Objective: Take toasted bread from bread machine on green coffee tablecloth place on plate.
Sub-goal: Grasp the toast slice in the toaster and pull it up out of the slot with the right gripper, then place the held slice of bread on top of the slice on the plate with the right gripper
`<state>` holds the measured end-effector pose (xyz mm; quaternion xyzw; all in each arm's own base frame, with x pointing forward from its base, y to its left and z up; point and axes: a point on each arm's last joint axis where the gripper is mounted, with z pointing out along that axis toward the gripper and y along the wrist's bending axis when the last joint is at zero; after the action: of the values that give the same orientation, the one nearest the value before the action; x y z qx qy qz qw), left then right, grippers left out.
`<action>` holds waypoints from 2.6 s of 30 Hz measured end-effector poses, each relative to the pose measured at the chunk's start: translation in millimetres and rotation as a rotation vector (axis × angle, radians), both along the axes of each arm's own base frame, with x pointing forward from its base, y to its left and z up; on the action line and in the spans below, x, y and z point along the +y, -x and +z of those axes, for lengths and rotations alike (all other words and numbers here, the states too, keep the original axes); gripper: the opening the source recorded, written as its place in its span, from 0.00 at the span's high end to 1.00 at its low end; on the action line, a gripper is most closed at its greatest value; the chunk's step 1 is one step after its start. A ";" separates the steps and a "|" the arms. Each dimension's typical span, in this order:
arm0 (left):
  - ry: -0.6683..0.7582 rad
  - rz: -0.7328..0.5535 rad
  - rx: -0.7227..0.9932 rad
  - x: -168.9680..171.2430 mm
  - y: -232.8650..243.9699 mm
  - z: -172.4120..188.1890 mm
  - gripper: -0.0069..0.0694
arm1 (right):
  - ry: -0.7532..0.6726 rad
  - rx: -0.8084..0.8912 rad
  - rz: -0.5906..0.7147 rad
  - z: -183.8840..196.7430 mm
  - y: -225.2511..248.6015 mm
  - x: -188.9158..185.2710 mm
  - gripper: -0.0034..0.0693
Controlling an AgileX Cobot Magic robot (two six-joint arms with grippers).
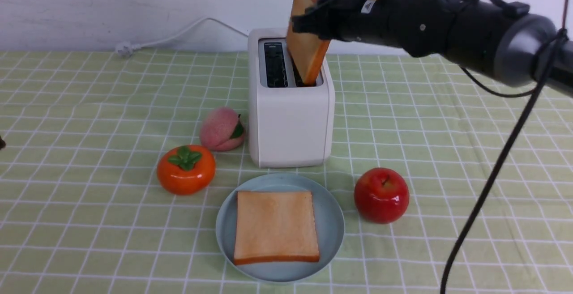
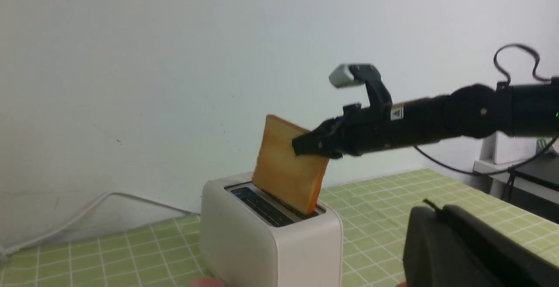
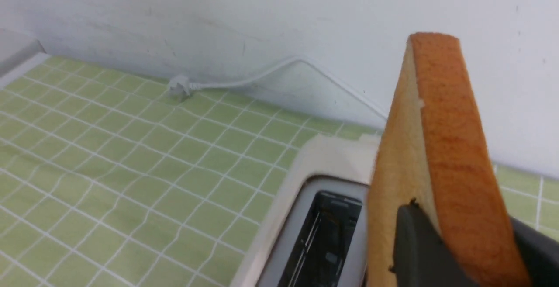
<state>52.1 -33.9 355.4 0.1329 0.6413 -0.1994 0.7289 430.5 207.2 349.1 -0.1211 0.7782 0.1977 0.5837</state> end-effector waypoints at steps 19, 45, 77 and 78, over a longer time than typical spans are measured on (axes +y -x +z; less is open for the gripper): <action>-0.069 -0.072 0.173 -8.7 -8.1 -46.2 0.92 | 0.288 0.460 0.316 100.1 163.2 -53.8 0.77; -0.080 -0.093 0.189 -10.2 -7.1 -48.0 0.92 | -0.209 0.846 0.575 -107.8 67.6 27.1 0.77; -0.069 -0.070 0.172 -8.5 -8.2 -46.3 0.92 | 0.227 0.507 0.370 -15.0 80.4 -36.2 0.50; -0.066 -0.063 0.168 -8.0 -8.6 -45.8 0.92 | 0.245 0.500 0.359 -5.6 87.3 -40.5 0.53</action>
<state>60.7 -41.9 309.6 0.1600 0.7018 -0.2115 0.6612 343.2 166.7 343.5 -0.2734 0.8815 0.2262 0.3114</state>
